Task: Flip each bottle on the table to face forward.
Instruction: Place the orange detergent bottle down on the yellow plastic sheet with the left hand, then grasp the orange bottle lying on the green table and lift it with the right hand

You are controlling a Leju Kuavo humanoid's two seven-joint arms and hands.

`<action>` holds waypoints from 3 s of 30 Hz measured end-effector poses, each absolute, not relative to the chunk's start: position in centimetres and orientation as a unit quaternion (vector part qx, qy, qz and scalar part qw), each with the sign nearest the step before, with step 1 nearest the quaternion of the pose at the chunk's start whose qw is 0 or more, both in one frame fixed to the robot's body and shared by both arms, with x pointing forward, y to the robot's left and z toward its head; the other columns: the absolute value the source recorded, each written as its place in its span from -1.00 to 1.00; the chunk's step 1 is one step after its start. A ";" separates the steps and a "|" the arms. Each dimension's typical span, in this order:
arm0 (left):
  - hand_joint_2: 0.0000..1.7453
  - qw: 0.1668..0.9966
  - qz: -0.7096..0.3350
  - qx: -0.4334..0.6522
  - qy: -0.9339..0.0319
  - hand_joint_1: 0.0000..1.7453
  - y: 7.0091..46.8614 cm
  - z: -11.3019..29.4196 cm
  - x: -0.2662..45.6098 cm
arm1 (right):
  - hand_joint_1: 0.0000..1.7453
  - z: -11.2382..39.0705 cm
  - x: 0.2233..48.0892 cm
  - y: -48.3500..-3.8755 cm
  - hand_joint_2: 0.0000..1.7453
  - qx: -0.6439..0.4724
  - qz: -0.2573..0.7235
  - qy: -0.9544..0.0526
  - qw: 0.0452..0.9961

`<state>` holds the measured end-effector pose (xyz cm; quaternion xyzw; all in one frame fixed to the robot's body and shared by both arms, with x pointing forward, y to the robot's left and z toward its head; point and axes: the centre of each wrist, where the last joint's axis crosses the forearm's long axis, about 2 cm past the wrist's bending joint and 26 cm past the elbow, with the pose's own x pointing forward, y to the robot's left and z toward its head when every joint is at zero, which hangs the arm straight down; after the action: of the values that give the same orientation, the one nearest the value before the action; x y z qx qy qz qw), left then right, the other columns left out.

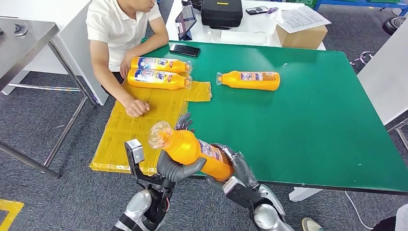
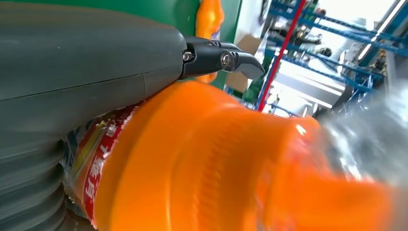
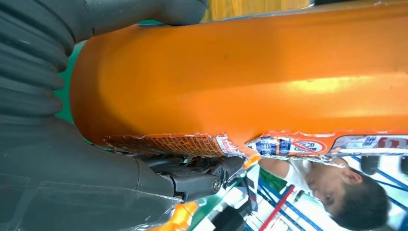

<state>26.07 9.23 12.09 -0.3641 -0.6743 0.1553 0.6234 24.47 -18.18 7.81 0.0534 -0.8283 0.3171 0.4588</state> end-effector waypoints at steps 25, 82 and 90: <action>1.00 0.588 0.151 -0.474 -0.638 1.00 9.3 11.6 25.9 | -1.00 7.4 25.1 -17.3 1.00 0.111 0.319 -0.825 0.452; 1.00 0.685 -0.442 0.060 -0.576 -1.00 19.7 11.0 40.1 | -1.00 13.4 24.4 -20.9 1.00 -0.173 -0.038 -0.908 0.379; 1.00 0.694 -0.432 -0.025 -0.575 -1.00 19.6 11.7 40.6 | -1.00 13.0 24.8 -20.9 1.00 -0.173 -0.044 -0.903 0.389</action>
<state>40.63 19.56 11.71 -0.0255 -0.5754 -0.4322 0.6938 24.82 -20.90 12.97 -0.1735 -0.9035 -0.0443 0.3894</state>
